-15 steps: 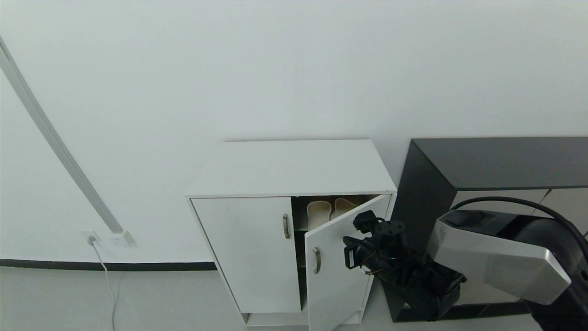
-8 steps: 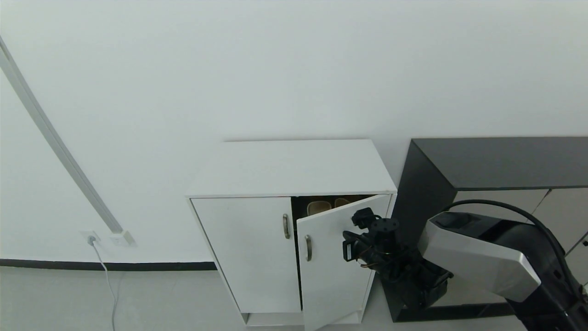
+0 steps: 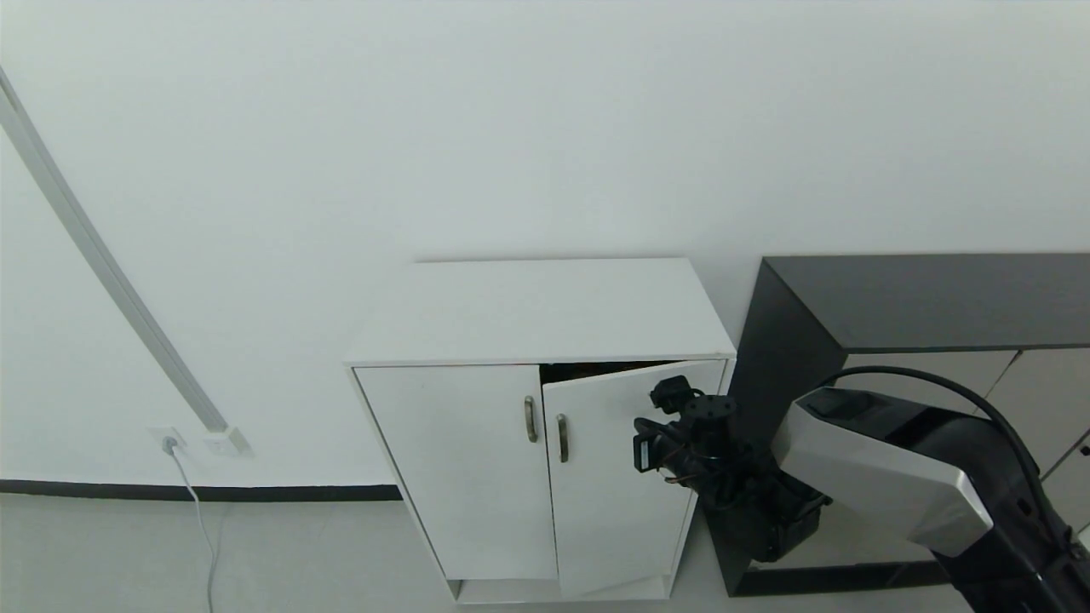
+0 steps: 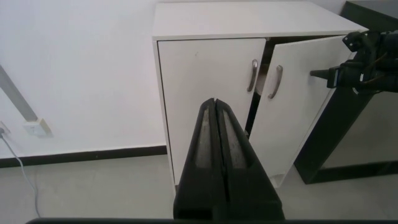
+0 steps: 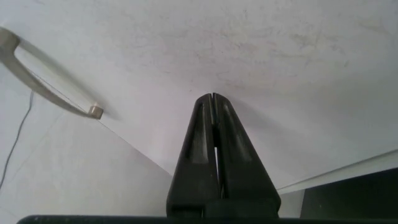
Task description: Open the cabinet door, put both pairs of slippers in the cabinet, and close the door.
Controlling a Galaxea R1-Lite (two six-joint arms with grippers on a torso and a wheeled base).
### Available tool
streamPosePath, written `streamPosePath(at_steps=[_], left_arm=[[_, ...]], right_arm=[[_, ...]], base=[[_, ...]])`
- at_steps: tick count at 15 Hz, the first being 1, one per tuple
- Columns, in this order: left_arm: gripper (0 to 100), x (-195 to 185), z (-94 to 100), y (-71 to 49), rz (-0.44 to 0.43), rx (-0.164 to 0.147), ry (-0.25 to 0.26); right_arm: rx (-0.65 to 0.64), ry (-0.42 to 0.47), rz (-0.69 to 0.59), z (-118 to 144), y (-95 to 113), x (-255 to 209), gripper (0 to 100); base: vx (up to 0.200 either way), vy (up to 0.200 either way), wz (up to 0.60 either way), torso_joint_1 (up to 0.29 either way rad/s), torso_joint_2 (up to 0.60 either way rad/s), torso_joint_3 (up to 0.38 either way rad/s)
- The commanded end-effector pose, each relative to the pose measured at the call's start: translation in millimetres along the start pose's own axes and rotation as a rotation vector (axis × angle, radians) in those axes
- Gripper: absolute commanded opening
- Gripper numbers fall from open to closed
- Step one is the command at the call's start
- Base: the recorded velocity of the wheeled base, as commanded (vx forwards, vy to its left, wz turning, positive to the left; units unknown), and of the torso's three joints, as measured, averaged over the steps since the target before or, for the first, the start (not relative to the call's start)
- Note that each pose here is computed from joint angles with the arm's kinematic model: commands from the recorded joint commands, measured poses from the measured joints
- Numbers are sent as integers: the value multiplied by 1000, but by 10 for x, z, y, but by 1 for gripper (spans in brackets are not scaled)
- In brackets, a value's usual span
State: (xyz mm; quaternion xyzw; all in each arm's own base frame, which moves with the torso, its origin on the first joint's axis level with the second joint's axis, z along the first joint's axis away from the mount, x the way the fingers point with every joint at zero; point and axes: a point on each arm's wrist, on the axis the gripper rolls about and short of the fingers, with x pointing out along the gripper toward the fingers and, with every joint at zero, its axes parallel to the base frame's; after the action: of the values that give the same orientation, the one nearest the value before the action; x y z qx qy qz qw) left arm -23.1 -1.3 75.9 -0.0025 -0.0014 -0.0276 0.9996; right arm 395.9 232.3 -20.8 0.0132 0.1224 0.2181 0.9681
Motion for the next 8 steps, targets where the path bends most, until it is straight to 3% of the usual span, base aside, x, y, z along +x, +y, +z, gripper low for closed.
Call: streamPosePath(at_steps=[1, 8], left_arm=[[0, 1, 0, 0, 0, -1, 1], [0, 1, 0, 0, 0, 0, 1]], right_arm=[[1, -6, -6, -4, -30, 28, 0], [7, -5, -29, 12, -131, 98, 0]], base=[[0, 0, 0, 0, 0, 0], [0, 0, 0, 0, 0, 0]])
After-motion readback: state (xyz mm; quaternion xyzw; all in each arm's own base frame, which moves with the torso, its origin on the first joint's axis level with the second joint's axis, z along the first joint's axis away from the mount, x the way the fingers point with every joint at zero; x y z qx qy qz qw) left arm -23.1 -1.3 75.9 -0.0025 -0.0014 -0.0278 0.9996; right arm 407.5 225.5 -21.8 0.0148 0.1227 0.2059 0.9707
